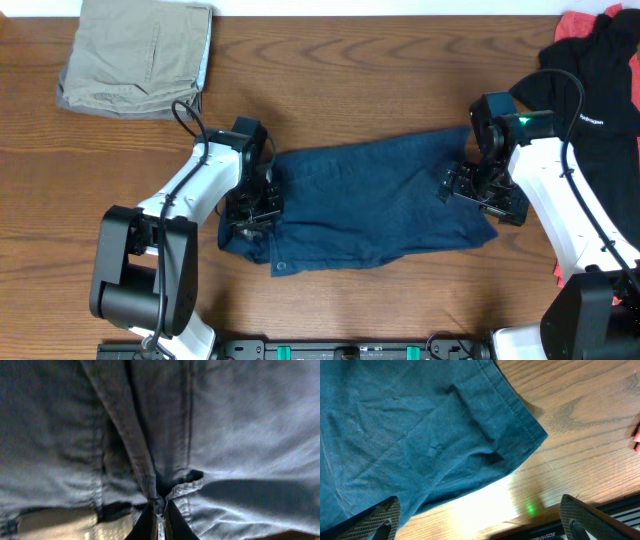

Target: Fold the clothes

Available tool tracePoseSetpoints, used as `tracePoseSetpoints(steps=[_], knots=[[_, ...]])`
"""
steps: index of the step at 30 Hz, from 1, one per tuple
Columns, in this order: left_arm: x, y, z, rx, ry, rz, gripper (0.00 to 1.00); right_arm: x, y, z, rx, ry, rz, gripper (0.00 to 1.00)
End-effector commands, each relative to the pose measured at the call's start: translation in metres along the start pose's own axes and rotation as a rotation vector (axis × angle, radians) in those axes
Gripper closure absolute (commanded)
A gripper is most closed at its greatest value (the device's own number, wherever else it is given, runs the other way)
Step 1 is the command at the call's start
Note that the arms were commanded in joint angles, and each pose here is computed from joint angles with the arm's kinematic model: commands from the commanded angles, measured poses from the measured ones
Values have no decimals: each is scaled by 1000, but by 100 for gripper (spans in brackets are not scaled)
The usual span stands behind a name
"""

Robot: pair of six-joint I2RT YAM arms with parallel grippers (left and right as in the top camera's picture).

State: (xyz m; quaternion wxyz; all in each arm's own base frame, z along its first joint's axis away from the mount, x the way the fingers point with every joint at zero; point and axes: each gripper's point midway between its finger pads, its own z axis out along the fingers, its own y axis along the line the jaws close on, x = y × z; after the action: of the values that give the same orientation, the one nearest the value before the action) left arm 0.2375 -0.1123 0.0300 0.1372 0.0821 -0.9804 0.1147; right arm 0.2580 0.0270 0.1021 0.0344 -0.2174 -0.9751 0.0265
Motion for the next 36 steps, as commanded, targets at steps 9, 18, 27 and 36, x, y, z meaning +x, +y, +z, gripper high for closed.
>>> tracePoseSetpoints(steps=[9,18,27,36], knots=[[17,-17,-76,44,-147,55,94,-3,3,5,1,-26,-21,11],[27,7,-90,-57,-184,23,94,7,16,31,-20,-22,-64,14],[27,21,-103,-111,-195,-11,94,16,52,65,-165,-43,-120,39],[22,28,-106,-147,-220,-18,94,26,70,84,-262,-18,-115,99]])
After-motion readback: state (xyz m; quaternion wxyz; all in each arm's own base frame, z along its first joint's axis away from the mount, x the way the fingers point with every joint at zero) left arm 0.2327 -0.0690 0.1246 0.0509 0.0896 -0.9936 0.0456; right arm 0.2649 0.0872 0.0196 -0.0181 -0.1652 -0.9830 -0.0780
